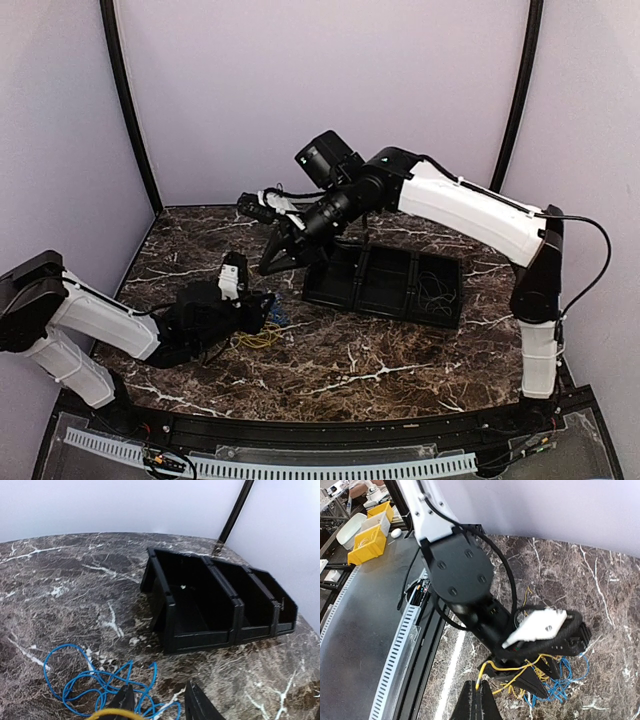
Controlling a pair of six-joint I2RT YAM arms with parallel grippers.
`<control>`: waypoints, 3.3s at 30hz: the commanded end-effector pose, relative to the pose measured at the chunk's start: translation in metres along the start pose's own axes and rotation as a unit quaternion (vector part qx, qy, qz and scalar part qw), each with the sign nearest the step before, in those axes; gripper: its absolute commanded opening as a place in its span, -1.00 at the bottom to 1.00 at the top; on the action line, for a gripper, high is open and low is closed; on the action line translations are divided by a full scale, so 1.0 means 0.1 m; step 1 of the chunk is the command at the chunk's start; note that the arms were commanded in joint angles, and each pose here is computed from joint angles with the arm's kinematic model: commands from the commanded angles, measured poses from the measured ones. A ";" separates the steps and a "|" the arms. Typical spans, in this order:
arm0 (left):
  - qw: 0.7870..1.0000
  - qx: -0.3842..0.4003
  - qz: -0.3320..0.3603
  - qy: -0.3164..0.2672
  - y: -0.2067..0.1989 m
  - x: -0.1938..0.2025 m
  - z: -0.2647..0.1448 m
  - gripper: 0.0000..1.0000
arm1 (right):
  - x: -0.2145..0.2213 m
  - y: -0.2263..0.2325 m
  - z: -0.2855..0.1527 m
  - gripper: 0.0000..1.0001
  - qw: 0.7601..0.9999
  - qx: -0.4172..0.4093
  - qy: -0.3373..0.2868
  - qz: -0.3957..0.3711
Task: Untangle the cables
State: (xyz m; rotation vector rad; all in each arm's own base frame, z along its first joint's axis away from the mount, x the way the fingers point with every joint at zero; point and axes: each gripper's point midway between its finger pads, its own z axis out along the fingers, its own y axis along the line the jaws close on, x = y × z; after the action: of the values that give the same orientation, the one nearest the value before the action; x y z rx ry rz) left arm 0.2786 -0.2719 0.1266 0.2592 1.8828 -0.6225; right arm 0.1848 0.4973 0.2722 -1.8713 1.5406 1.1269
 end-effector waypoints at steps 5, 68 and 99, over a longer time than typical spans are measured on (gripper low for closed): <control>0.992 -0.116 0.012 0.044 0.37 0.40 0.34 -0.26 | -0.87 0.63 -1.03 -1.00 0.985 0.047 -0.098 -0.132; 0.981 0.142 0.121 -0.049 -0.59 -0.18 0.01 -0.34 | -0.61 0.39 -0.95 -1.00 0.992 0.041 -0.100 -0.064; 0.978 -0.032 0.141 0.148 0.39 1.06 0.01 -0.84 | -0.80 0.46 -3.93 -1.00 0.896 0.372 -0.206 -0.127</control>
State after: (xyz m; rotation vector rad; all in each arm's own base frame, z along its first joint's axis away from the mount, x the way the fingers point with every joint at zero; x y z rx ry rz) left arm 0.2636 -0.2794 0.0328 0.6314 2.0235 -0.4269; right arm 0.2639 0.2529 0.5210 -1.2566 1.2955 0.6781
